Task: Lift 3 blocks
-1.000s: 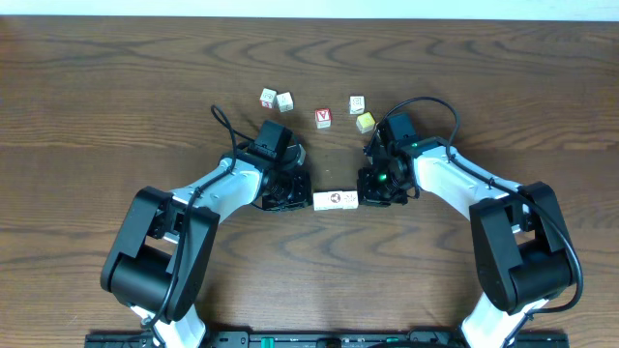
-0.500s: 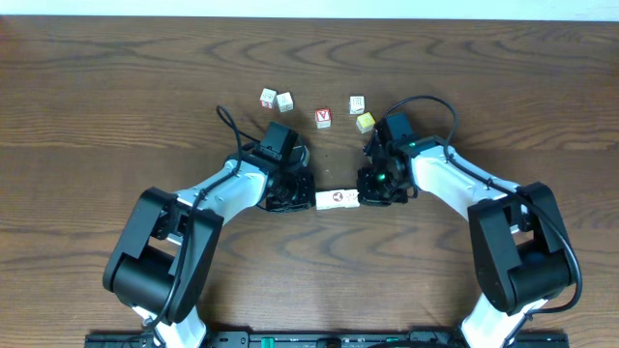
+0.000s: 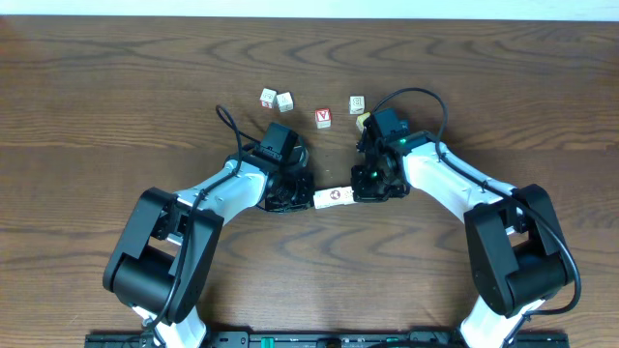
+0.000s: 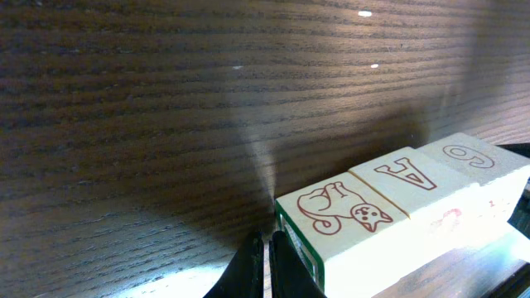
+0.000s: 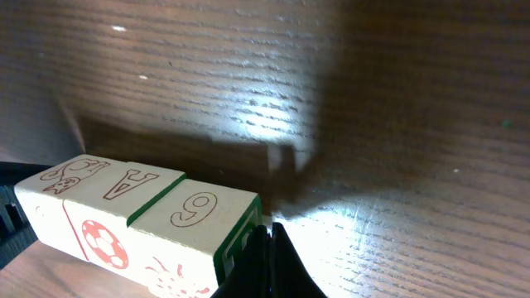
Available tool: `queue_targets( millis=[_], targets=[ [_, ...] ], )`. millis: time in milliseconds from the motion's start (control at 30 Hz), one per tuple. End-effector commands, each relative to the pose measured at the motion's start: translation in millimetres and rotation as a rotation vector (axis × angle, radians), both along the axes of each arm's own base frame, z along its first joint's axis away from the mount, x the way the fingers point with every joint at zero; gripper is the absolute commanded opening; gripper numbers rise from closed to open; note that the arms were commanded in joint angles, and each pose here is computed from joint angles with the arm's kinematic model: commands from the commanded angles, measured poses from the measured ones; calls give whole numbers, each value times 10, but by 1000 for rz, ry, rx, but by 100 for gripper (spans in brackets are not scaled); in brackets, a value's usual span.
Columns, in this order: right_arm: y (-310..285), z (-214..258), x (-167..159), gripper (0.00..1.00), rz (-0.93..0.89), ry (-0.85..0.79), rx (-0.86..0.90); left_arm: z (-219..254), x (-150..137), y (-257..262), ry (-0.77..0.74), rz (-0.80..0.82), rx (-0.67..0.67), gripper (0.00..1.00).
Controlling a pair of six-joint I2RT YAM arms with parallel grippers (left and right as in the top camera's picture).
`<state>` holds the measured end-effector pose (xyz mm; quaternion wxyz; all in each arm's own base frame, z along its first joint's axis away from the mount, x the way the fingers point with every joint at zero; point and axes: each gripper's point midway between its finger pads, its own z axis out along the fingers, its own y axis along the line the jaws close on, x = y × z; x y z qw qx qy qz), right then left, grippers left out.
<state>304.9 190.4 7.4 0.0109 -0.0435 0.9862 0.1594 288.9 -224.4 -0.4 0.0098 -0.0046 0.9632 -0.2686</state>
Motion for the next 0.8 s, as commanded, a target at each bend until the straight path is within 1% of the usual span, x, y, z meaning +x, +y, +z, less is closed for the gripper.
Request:
queue_targets(
  millis=[0, 767],
  targets=[
    [274, 109, -37, 1, 64, -1, 83, -41, -101, -82, 31, -20, -23, 7],
    [273, 109, -44, 1, 64, 2, 82, 153, -64, -102, -12, -21, -45, 7]
  ],
)
